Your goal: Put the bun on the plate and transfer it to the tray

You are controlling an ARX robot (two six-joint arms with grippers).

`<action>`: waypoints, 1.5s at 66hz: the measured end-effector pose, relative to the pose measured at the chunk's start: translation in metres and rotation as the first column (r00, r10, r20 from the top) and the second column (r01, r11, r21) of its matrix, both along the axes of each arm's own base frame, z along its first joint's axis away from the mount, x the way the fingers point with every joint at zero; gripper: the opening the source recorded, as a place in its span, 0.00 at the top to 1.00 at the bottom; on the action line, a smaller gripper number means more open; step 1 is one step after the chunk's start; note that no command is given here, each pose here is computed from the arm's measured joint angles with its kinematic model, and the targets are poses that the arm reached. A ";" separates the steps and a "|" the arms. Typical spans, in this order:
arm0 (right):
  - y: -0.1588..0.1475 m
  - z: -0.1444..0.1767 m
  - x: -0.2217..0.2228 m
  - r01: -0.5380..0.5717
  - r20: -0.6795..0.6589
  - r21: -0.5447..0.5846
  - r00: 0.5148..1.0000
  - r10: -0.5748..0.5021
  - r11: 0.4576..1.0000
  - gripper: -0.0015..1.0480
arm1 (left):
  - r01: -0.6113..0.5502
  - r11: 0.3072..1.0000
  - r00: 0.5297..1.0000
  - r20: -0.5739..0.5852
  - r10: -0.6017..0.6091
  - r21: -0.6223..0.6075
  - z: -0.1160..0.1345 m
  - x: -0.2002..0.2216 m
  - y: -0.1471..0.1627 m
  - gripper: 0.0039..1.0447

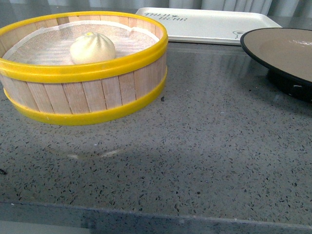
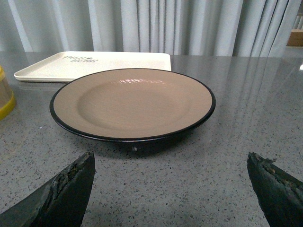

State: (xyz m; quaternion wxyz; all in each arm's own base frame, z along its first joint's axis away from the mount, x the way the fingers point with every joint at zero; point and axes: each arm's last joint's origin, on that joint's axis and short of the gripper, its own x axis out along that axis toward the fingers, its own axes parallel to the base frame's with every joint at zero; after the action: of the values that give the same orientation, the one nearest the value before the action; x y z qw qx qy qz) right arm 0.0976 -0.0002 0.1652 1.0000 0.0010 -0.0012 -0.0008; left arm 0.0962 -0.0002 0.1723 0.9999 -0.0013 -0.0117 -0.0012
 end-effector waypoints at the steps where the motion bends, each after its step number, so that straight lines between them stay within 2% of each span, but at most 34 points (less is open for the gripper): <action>1: 0.000 0.000 0.000 0.000 0.000 0.000 1.000 0.000 1.000 0.09 | 0.000 1.000 1.000 0.000 0.000 0.000 0.000 0.000 0.000 0.06; 42: 0.000 0.000 0.000 0.000 0.000 0.000 1.000 0.000 1.000 0.09 | -0.006 1.000 1.000 -0.003 0.006 -0.003 0.000 0.000 0.000 0.06; 46: 0.000 0.000 0.000 0.000 0.000 0.000 1.000 0.000 1.000 0.09 | -0.104 0.994 0.982 -0.163 0.097 -0.034 -0.003 0.001 -0.001 0.06; 50: 0.000 0.000 0.000 0.001 0.000 0.000 1.000 -0.001 1.000 0.09 | -0.236 0.971 0.932 -0.290 0.216 -0.037 -0.003 0.002 0.001 0.06; 57: 0.000 0.000 0.000 -0.001 0.000 0.000 1.000 0.001 1.000 0.09 | -0.264 0.962 0.926 -0.299 0.231 -0.075 -0.002 0.006 0.002 0.06; 65: 0.000 0.000 0.000 0.000 0.000 0.000 1.000 0.000 1.000 0.09 | -0.279 0.948 0.948 -0.203 0.245 -0.156 0.020 0.012 0.004 0.06; 79: 0.000 0.000 0.000 0.000 0.000 0.000 1.000 0.000 1.000 0.09 | -0.189 0.964 0.974 -0.159 0.160 -0.185 0.042 0.042 -0.009 0.06; 87: 0.000 0.000 0.000 0.000 0.000 0.000 1.000 0.000 1.000 0.09 | -0.078 0.982 0.990 -0.126 0.057 -0.171 0.070 0.086 -0.030 0.06; 99: 0.000 0.000 0.000 0.000 0.000 0.000 1.000 0.000 1.000 0.09 | 0.017 0.994 0.989 -0.145 -0.032 -0.108 0.107 0.150 -0.054 0.06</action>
State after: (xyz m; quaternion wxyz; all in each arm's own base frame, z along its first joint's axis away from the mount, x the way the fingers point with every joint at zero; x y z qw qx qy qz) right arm 0.0976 -0.0003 0.1652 1.0000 0.0010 -0.0012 -0.0010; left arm 0.2466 -0.0544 0.2798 0.9965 -0.0546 0.0617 -0.0127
